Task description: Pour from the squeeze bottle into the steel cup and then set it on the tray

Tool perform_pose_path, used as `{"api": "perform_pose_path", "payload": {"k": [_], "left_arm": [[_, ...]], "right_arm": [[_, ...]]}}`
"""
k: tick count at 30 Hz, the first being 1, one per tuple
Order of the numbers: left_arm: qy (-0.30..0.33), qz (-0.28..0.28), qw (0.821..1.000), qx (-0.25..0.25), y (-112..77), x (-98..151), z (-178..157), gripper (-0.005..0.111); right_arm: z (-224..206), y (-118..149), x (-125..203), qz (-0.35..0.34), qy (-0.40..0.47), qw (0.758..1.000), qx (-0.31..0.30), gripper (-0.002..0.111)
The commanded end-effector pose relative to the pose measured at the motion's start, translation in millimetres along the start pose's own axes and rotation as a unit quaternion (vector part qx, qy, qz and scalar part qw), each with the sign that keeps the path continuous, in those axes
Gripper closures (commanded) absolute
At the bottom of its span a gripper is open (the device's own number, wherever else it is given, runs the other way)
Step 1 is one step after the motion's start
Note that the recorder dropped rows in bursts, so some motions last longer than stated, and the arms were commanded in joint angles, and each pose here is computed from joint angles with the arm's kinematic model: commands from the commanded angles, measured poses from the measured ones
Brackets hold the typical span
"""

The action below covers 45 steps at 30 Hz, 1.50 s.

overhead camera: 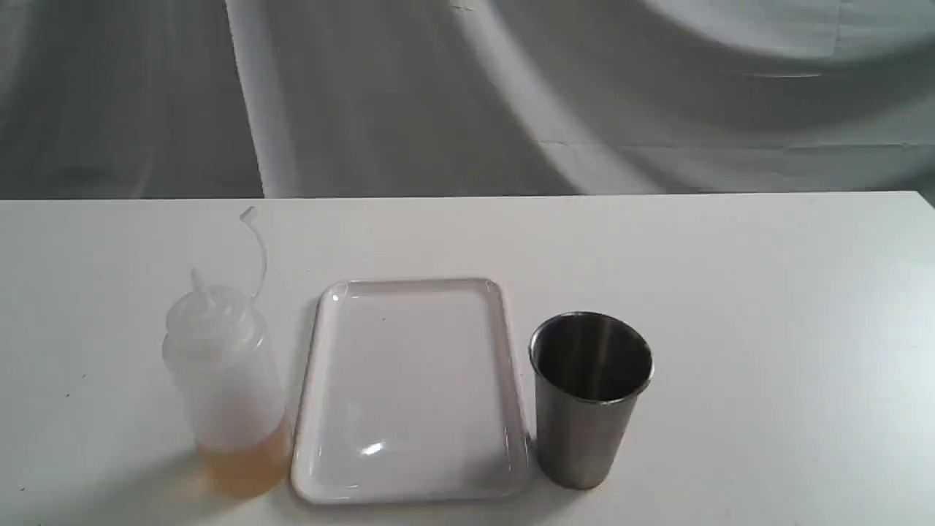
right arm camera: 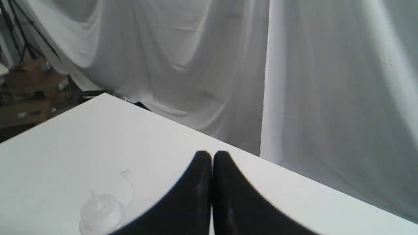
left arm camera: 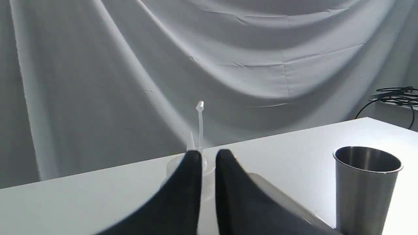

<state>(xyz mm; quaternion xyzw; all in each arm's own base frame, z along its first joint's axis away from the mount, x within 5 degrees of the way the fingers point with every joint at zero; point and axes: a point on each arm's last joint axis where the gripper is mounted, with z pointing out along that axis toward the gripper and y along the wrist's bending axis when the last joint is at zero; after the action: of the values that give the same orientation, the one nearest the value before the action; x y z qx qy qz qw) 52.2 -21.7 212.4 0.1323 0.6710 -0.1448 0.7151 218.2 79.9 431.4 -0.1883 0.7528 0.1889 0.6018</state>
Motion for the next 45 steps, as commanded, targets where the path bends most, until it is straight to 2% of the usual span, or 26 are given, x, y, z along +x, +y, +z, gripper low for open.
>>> {"api": "perform_pose_path", "payload": {"k": [1, 8, 15, 20, 22, 26, 31, 36, 45], "left_arm": [[-0.005, 0.002, 1.0, -0.001, 0.1, 0.3, -0.3, 0.098], [-0.005, 0.002, 1.0, -0.001, 0.1, 0.3, -0.3, 0.098], [-0.005, 0.002, 1.0, -0.001, 0.1, 0.3, -0.3, 0.098], [-0.005, 0.002, 1.0, -0.001, 0.1, 0.3, -0.3, 0.098], [-0.005, 0.002, 1.0, -0.001, 0.1, 0.3, -0.3, 0.098], [-0.005, 0.002, 1.0, -0.001, 0.1, 0.3, -0.3, 0.098], [-0.005, 0.002, 1.0, -0.001, 0.1, 0.3, -0.3, 0.098], [-0.005, 0.002, 1.0, -0.001, 0.1, 0.3, -0.3, 0.098], [-0.005, 0.002, 1.0, -0.001, 0.1, 0.3, -0.3, 0.098]], "right_arm": [[26.2, 10.4, 9.4, -0.02, 0.028, 0.999, -0.005, 0.108], [82.8, 54.5, 36.8, -0.099, 0.056, 0.993, -0.029, 0.108], [127.1, 90.1, 73.9, -0.102, 0.093, 0.989, -0.054, 0.108], [154.0, 97.2, 107.8, -0.071, 0.151, 0.985, -0.046, 0.108], [161.0, 102.9, 118.0, -0.079, 0.163, 0.982, -0.053, 0.108], [171.6, 117.1, 134.3, -0.099, 0.169, 0.978, -0.076, 0.108], [176.2, 124.6, 157.9, -0.078, 0.151, 0.979, -0.109, 0.108], [174.2, 123.5, 168.0, -0.086, 0.152, 0.978, -0.117, 0.108], [175.0, 126.3, 163.5, -0.09, 0.125, 0.979, -0.13, 0.108]]}}
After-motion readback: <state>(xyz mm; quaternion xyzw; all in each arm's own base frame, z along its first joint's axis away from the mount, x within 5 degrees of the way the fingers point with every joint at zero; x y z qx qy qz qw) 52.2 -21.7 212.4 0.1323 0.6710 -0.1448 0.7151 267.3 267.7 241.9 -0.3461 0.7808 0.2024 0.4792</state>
